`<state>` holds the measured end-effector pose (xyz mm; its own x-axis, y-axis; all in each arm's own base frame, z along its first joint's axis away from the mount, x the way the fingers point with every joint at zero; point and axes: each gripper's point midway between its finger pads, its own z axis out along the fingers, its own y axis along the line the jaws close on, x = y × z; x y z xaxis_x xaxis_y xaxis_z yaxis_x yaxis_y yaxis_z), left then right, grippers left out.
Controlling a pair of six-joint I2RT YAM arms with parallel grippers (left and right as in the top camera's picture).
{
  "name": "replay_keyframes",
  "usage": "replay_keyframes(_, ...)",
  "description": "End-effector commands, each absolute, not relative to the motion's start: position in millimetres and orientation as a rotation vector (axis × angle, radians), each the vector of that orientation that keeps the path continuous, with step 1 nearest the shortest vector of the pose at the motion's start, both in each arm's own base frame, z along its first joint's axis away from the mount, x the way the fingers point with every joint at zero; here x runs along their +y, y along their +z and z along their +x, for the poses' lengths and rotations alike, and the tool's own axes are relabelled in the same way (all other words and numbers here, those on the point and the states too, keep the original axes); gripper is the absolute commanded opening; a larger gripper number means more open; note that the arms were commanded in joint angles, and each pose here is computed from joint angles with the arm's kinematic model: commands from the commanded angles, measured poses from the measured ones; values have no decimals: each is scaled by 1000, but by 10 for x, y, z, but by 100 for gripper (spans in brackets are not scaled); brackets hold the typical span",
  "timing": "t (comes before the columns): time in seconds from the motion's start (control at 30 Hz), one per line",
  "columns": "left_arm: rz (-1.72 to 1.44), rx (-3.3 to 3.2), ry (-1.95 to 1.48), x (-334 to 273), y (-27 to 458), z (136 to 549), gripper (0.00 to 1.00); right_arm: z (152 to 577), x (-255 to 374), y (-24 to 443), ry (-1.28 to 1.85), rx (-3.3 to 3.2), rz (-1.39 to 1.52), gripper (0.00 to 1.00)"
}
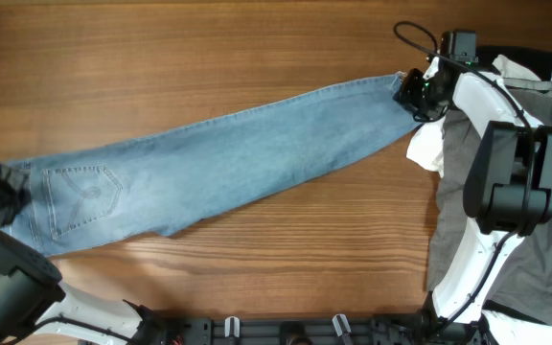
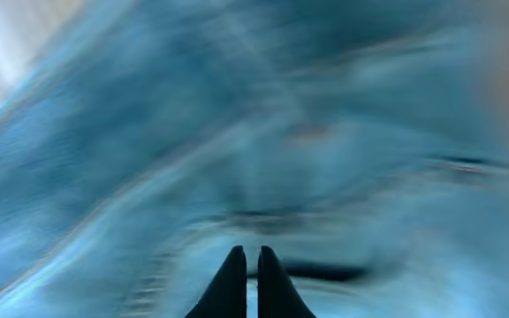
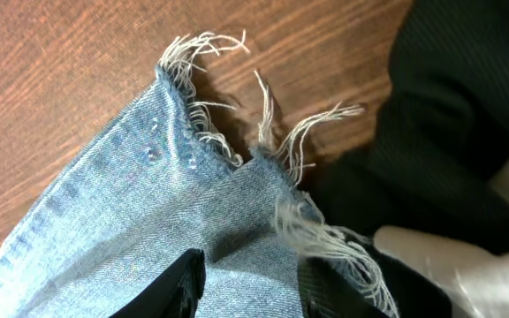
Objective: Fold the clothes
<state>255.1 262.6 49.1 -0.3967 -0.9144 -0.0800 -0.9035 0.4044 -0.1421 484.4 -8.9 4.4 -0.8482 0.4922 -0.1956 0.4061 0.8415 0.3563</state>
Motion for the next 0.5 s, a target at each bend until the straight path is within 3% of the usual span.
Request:
replay_keyframes(0.0,-1982,2386,179,2886,315,1934,11,4514,-126,-346,390,2874,754,41)
replay_keyframes(0.13,-2063,2315,121,2954,304,1804,18,4516,-118,-342,398,2873,752,44)
replay_keyframes(0.27,-1839,2353,-213,2833,425,2143,28,4558,71,-214,579,2862,626,49)
replay_keyframes(0.47,-1598,2213,-344,2875,1207,2563,34,4666,225,521,795,2716,474,50)
